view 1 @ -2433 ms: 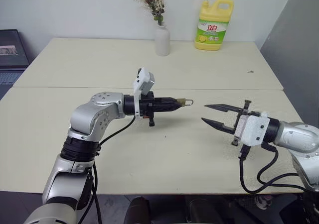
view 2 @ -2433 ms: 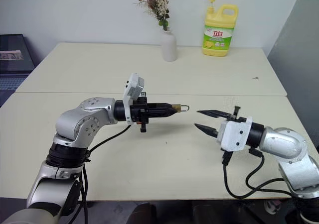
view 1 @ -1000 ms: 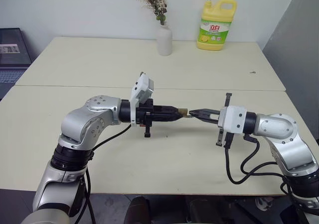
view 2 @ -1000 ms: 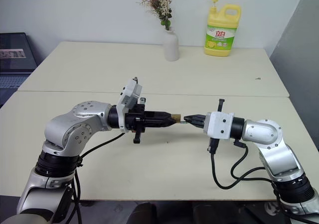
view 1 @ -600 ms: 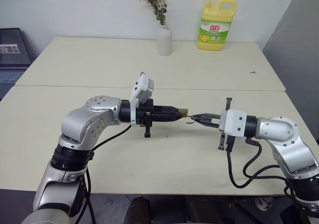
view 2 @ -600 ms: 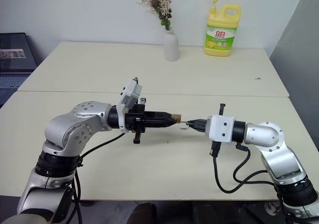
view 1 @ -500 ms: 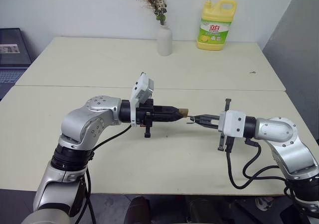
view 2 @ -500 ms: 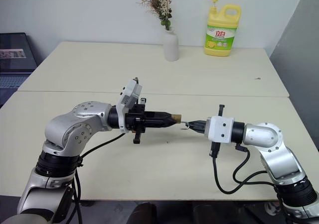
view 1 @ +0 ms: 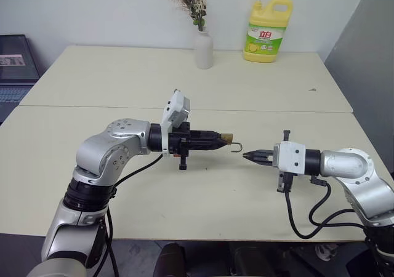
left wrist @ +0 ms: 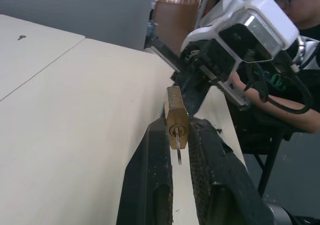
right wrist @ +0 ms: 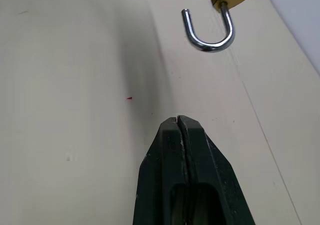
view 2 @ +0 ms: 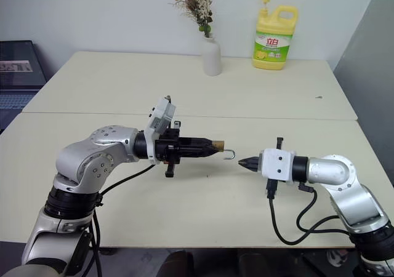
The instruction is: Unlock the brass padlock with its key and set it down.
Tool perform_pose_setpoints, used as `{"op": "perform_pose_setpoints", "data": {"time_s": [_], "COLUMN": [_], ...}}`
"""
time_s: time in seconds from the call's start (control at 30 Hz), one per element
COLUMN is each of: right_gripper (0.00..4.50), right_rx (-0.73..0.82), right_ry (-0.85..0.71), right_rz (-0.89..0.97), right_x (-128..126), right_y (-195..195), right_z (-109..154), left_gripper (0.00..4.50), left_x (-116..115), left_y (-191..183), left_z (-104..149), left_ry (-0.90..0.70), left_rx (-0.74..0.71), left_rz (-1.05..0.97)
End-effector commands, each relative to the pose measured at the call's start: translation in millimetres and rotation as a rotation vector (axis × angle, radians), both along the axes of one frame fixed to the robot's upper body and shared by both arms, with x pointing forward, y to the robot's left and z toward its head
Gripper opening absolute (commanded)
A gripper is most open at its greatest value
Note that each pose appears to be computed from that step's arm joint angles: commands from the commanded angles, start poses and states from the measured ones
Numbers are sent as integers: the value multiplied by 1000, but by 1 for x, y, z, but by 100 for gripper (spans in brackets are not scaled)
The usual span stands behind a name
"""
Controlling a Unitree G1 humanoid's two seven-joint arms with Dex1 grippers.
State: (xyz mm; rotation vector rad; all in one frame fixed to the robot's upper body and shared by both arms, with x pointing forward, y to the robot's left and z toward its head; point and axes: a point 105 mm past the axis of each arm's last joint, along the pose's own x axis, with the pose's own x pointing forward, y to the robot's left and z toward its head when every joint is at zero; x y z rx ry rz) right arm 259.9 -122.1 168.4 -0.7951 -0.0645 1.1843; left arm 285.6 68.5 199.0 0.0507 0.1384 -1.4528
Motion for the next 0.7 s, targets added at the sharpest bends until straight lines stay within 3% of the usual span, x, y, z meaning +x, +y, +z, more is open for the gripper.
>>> {"op": "perform_pose_setpoints", "data": {"time_s": [0.03,0.2,0.37,0.7], "right_gripper": [94,267,443,450], "right_rx": [50,64,-1,-30], "right_ry": [-1,100,152,145], "right_rz": [-28,-30,4,18], "right_x": [-13,-32,-40,-36], "right_y": [-10,-7,2,8], "right_z": [32,40,25,14], "left_gripper": [15,15,15,15], "left_x": [1,1,5,10], "left_y": [2,2,3,1], "left_z": [-7,-38,-65,-95], "left_ry": [11,101,183,249], "left_rx": [-1,43,94,141], "left_rz": [58,123,190,236]}}
